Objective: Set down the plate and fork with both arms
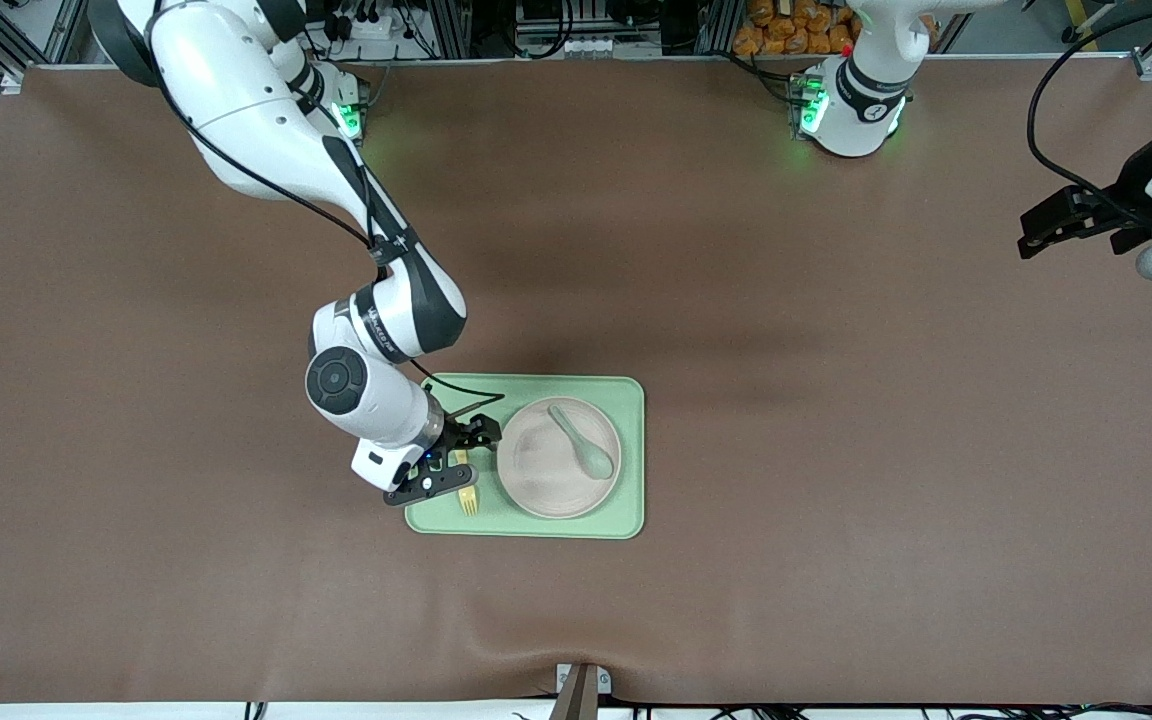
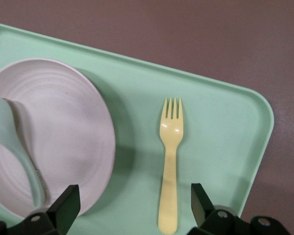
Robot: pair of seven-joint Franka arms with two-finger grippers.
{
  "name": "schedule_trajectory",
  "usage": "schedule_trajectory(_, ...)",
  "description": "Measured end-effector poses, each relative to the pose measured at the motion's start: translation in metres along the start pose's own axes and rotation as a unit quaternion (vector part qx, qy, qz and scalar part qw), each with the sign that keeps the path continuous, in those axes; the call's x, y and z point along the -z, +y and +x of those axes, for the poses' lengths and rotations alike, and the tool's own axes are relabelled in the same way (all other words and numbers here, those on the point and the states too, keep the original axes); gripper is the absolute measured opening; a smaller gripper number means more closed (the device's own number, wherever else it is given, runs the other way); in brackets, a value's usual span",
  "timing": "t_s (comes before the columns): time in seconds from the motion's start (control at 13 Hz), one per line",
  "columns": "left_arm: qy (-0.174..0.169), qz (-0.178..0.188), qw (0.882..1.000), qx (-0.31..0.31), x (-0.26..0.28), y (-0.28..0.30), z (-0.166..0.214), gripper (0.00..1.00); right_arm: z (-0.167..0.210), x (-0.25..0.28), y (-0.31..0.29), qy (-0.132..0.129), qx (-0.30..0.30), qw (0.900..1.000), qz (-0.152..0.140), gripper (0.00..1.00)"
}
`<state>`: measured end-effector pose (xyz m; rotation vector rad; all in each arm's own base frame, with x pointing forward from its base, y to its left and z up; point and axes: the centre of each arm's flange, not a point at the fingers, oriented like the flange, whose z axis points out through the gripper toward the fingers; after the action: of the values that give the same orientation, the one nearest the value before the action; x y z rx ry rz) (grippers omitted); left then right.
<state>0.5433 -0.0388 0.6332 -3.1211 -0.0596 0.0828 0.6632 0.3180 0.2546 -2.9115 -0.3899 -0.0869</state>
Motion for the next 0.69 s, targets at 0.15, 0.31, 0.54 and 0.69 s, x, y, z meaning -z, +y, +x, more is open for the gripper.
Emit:
schedule_trajectory(0.15, 0.000, 0.000, 1.000, 0.000, 0.000, 0.000, 0.000, 1.00, 0.003, 0.017, -0.006, -0.012, 0.004, 1.000, 0.003, 1.00)
schedule_trajectory(0.31, 0.002, 0.000, 1.000, 0.000, 0.000, 0.000, 0.001, 1.00, 0.008, 0.039, -0.012, -0.024, 0.009, 1.000, 0.006, 1.00)
schedule_trajectory(0.54, 0.003, 0.000, 1.000, 0.000, 0.000, 0.000, 0.001, 1.00, 0.017, 0.105, -0.005, -0.024, 0.005, 1.000, 0.006, 1.00)
schedule_trajectory(0.69, 0.004, -0.001, 1.000, 0.000, 0.000, 0.000, 0.002, 1.00, 0.019, 0.153, 0.038, -0.019, -0.023, 1.000, 0.006, 1.00)
